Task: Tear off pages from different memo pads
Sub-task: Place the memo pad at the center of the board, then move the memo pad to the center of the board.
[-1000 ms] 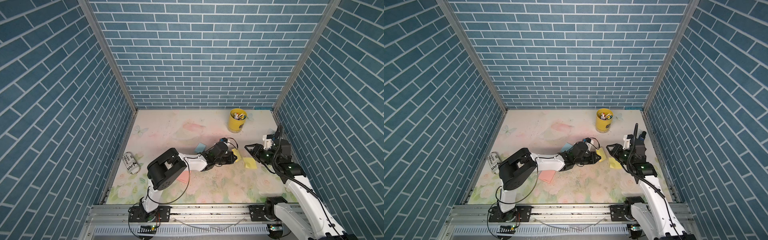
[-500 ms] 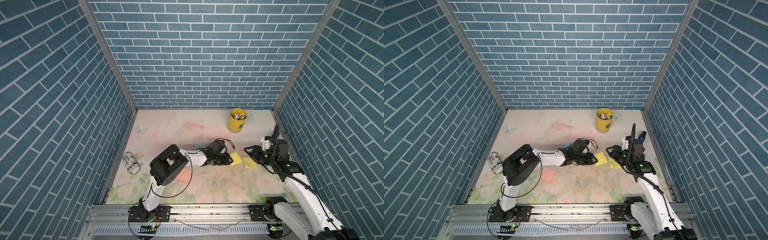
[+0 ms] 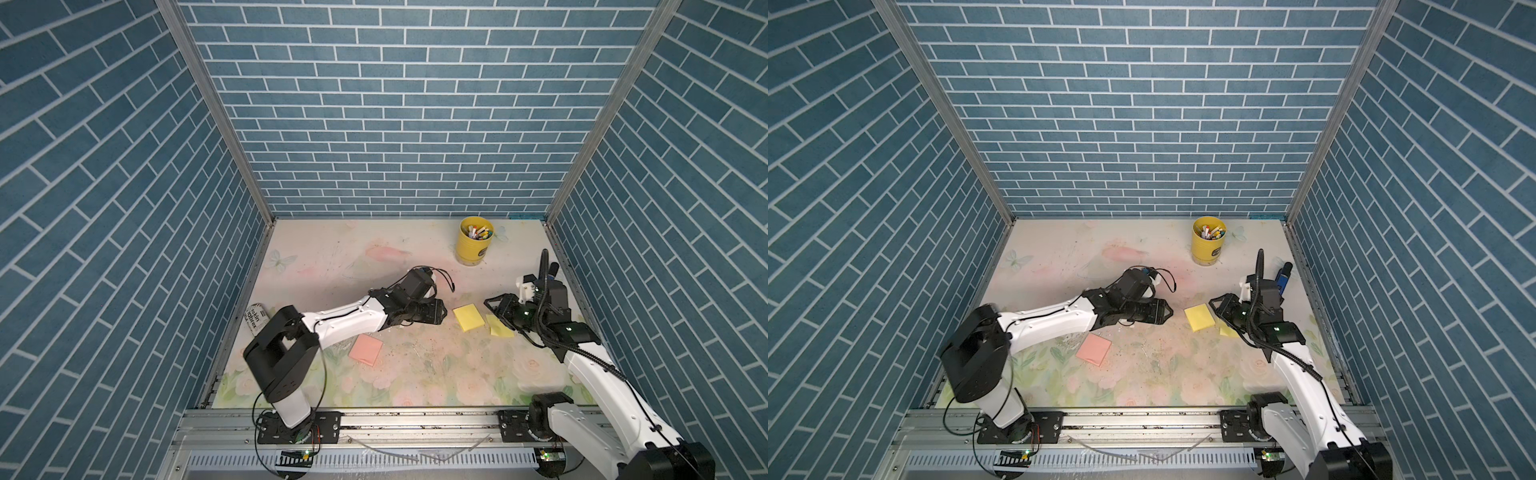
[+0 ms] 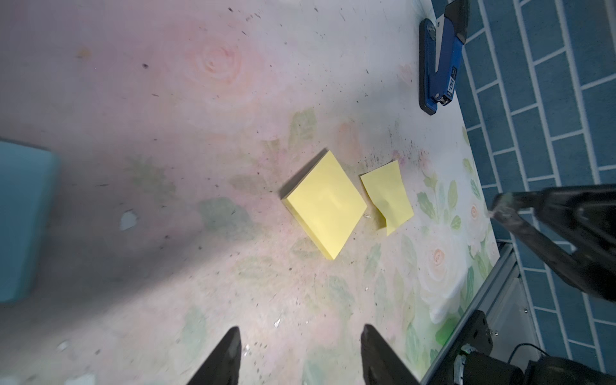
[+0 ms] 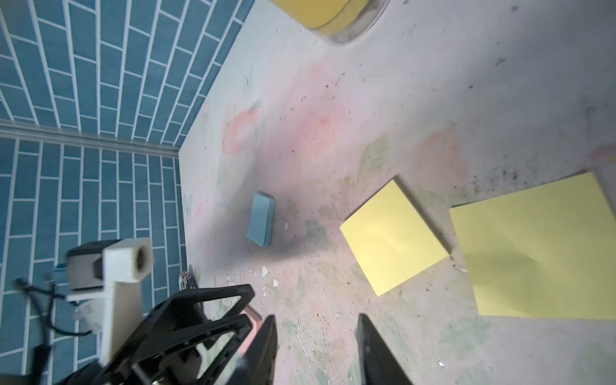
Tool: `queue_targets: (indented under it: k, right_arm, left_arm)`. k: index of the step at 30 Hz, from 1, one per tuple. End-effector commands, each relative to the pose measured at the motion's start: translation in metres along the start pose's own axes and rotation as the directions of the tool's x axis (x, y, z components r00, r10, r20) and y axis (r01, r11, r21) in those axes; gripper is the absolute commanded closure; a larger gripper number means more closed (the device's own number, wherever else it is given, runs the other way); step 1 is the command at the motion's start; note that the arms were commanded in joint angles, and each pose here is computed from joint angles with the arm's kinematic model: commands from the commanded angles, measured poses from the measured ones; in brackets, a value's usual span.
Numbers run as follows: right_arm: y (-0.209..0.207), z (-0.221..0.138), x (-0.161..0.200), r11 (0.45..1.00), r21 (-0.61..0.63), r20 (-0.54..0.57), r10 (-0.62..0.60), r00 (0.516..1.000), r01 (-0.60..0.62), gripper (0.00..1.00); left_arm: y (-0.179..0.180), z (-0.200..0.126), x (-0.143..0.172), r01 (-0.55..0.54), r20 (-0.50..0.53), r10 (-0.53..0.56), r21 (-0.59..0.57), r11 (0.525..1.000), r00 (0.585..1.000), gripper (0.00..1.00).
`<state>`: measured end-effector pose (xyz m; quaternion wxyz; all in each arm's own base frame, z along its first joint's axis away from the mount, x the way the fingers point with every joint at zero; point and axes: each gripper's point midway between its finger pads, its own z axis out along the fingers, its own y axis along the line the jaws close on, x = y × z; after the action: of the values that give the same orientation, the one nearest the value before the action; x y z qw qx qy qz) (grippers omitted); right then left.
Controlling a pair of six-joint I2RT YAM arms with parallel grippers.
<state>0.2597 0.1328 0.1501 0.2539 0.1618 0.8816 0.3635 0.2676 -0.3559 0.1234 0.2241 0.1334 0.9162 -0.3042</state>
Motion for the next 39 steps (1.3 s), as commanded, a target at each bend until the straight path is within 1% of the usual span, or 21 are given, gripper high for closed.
queue_targets:
  k: [1,4,7,8,10,12,14,17,19,21,24,27,30,33,36,39]
  right_arm:
    - [-0.001,0.015,0.008,0.998,0.043,-0.013,-0.051,0.999,0.051,0.60]
    - [0.009,0.029,0.018,0.993,0.056,-0.044,-0.097,0.994,0.100,0.61]
    - [0.019,0.044,0.031,0.984,0.078,-0.078,-0.153,0.985,0.159,0.62]
    - [0.022,0.048,0.036,0.981,0.082,-0.092,-0.168,0.981,0.176,0.62]
    - [0.029,0.060,0.050,0.972,0.085,-0.123,-0.208,0.970,0.219,0.62]
    - [0.037,0.071,0.062,0.959,0.089,-0.153,-0.252,0.956,0.267,0.62]
    - [0.046,0.083,0.078,0.945,0.084,-0.195,-0.296,0.935,0.317,0.62]
    - [0.066,0.102,0.106,0.925,0.047,-0.268,-0.352,0.897,0.377,0.63]
    - [0.080,0.114,0.128,0.922,0.009,-0.313,-0.364,0.877,0.386,0.64]
    - [0.093,0.122,0.148,0.932,-0.027,-0.342,-0.349,0.873,0.362,0.64]
    - [0.106,0.133,0.175,0.953,-0.076,-0.379,-0.298,0.876,0.292,0.64]
    - [0.112,0.143,0.194,0.961,-0.096,-0.412,-0.277,0.868,0.261,0.64]
    - [0.111,0.152,0.208,0.967,-0.093,-0.448,-0.254,0.857,0.238,0.63]
    - [0.109,0.159,0.213,0.974,-0.095,-0.471,-0.227,0.852,0.206,0.64]
    - [0.109,0.163,0.212,0.975,-0.094,-0.479,-0.223,0.849,0.202,0.63]
    - [0.105,0.165,0.220,0.981,-0.101,-0.521,-0.196,0.831,0.168,0.64]
  left_arm:
    - [0.052,-0.030,0.014,-0.064,-0.022,0.061,-0.192,0.979,0.998,0.41]
    - [0.080,-0.059,0.015,-0.064,-0.008,0.065,-0.277,0.959,0.998,0.41]
    - [0.112,-0.084,0.026,-0.052,-0.015,0.050,-0.391,0.919,0.999,0.41]
    - [0.119,-0.090,0.031,-0.042,-0.014,0.039,-0.411,0.911,0.999,0.41]
    - [0.138,-0.104,0.042,0.035,0.021,-0.029,-0.443,0.896,0.999,0.41]
    - [0.154,-0.116,0.053,0.135,0.076,-0.112,-0.444,0.886,0.991,0.41]
    - [0.171,-0.129,0.066,0.235,0.139,-0.193,-0.445,0.864,0.971,0.41]
    - [0.197,-0.145,0.080,0.370,0.242,-0.290,-0.433,0.822,0.926,0.38]
    - [0.205,-0.145,0.084,0.441,0.283,-0.353,-0.369,0.818,0.892,0.37]
    - [0.205,-0.140,0.082,0.469,0.300,-0.383,-0.313,0.826,0.874,0.35]
    - [0.207,-0.129,0.083,0.458,0.272,-0.384,-0.313,0.832,0.883,0.33]
    - [0.215,-0.118,0.090,0.454,0.246,-0.388,-0.339,0.824,0.888,0.33]
    - [0.214,-0.105,0.096,0.468,0.222,-0.416,-0.304,0.830,0.882,0.33]
    - [0.206,-0.095,0.099,0.480,0.203,-0.440,-0.247,0.842,0.875,0.34]
    - [0.199,-0.091,0.106,0.478,0.178,-0.446,-0.231,0.847,0.877,0.34]
    - [0.188,-0.086,0.119,0.477,0.140,-0.457,-0.210,0.854,0.879,0.35]
